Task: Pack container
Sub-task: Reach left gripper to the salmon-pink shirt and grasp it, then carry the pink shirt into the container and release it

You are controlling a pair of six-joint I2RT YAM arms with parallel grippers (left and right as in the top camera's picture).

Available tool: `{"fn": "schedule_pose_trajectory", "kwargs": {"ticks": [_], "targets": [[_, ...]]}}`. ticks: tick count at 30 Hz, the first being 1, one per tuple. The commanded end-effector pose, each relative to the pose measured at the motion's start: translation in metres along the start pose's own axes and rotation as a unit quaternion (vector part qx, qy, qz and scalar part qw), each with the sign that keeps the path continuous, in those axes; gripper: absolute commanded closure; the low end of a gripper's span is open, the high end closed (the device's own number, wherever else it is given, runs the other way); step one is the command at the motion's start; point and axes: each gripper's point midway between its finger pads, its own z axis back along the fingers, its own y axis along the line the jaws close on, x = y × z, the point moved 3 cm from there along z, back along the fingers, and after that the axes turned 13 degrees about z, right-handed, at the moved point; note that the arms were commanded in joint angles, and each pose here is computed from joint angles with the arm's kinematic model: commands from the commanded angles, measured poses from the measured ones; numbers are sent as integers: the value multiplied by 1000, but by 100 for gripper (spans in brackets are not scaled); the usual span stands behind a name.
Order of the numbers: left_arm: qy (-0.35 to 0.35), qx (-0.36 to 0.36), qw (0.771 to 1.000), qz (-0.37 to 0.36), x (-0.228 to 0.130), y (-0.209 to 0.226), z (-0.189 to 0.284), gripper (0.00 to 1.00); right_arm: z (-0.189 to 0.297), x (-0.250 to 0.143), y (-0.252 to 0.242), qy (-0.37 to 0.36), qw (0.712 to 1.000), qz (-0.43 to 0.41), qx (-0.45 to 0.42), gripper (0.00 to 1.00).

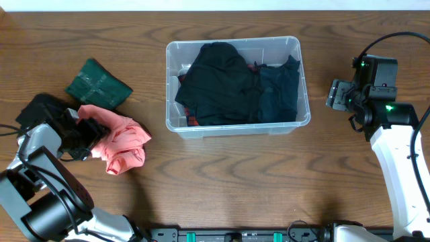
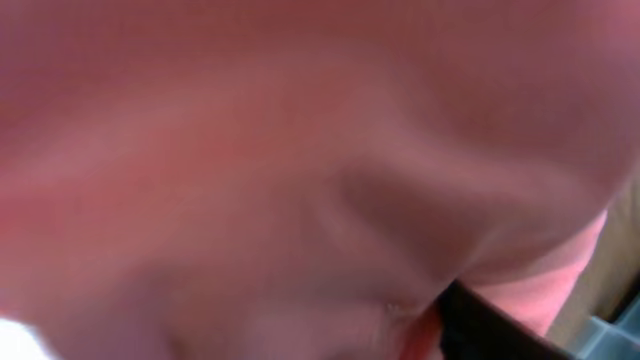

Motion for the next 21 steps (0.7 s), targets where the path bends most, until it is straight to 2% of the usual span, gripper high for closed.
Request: {"fn": "schedule_pose_trajectory", "kwargs": {"ticks": [1,4,6,11,15,21], "targets": [[22,-46,999,-10,-8,-12,2,67,1,0,-2,0,1000,1,-1,23],[14,-80,996,-28,-11,-27,18,88,1,-1,-2,0,1000,2,-1,23],[-3,-109,993,-44,-13,-42,36,94,1,-1,-2,0,1000,2,-1,23],[-79,-154,979,-106,-25,-78,100,94,1,-1,-2,0,1000,2,-1,23],[-121,-184,960,-173,-54,-118,151,94,1,-1,-2,0,1000,2,-1,23],[-132,-265,899,-323,-124,-203,201,94,0,-1,-2,1,1000,1,-1,23]]}}
